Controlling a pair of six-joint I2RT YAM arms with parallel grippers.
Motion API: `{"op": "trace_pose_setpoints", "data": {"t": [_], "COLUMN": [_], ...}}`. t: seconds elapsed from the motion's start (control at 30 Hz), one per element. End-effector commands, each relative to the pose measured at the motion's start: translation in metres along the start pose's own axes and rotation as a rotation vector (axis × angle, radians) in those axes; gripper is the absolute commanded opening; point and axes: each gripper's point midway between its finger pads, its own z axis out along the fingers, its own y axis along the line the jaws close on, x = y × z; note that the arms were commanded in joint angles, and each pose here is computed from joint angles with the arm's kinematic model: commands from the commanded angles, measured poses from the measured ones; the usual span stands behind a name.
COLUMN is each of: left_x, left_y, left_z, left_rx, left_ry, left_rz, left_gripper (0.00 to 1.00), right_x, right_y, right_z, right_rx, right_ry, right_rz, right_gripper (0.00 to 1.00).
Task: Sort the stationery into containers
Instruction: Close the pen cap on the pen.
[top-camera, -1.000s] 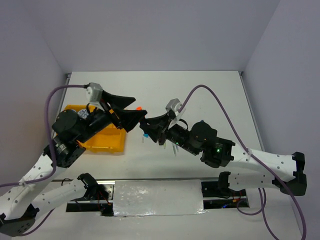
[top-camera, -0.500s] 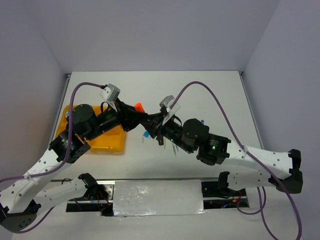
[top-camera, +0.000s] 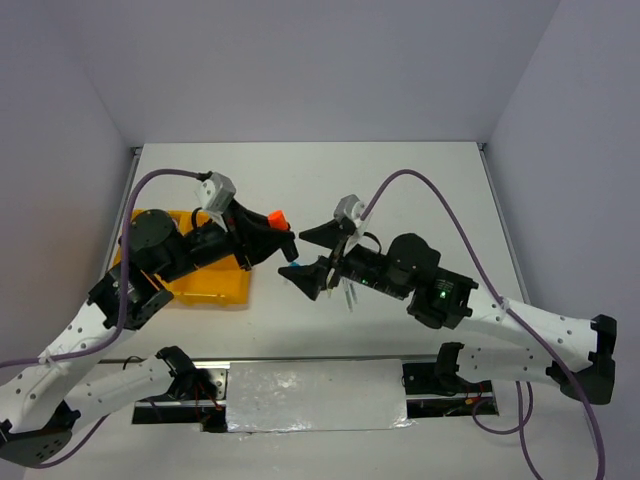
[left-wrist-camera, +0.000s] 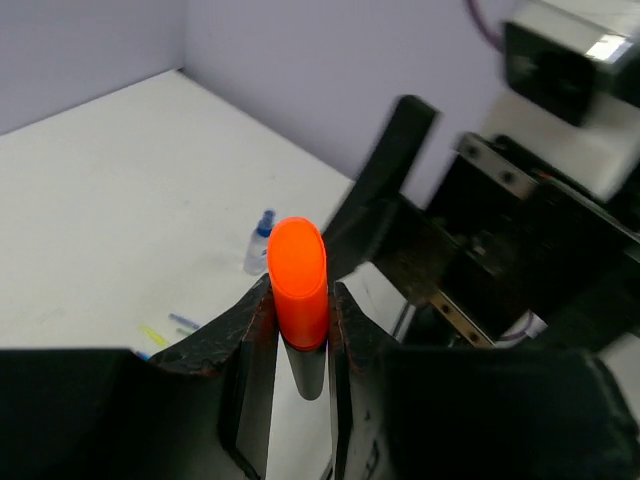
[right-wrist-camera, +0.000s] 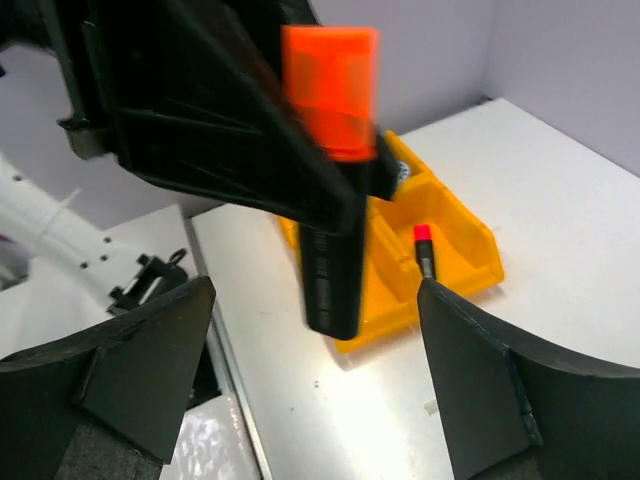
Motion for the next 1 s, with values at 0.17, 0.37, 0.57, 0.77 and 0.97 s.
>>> {"op": "trace_pose_setpoints", "data": {"t": [0.17, 0.37, 0.57, 0.77, 0.97], "left_x": [-0.028, -0.026, -0.021, -0.014, -0.025], "left_y": [-0.092, -0.106, -0.098, -0.089, -0.081], "left_z": [-0.04, -0.044, -0.036, -0.027, -0.024], "left_rx": [0.504, 0.598, 0.561, 0.523, 0.45], "left_ry": [-0.131, -0.103, -0.077, -0.055, -0.079], "left_rz": [0.16, 0.153, 0.141, 0.117, 0.113], "left_gripper": [0.0, 0.0, 0.0, 0.0, 0.04], "right_x": [-0.031, -0.045, -0.053, -0.06, -0.05], "right_y": [0.061, 0.066, 0.065, 0.062, 0.061], "right_z": [-0.05, -0.048, -0.039, -0.032, -0.027], "right_rx": [-0.538, -0.564, -0.559, -0.541, -0.541], "right_ry": [-0.074, -0.08, -0.103, -0.116, -0.101], "right_rz": [0.063, 0.063, 0.066, 0.056, 0.057], "right_gripper": [0.89, 0.82, 0.72, 0.46, 0.02]}}
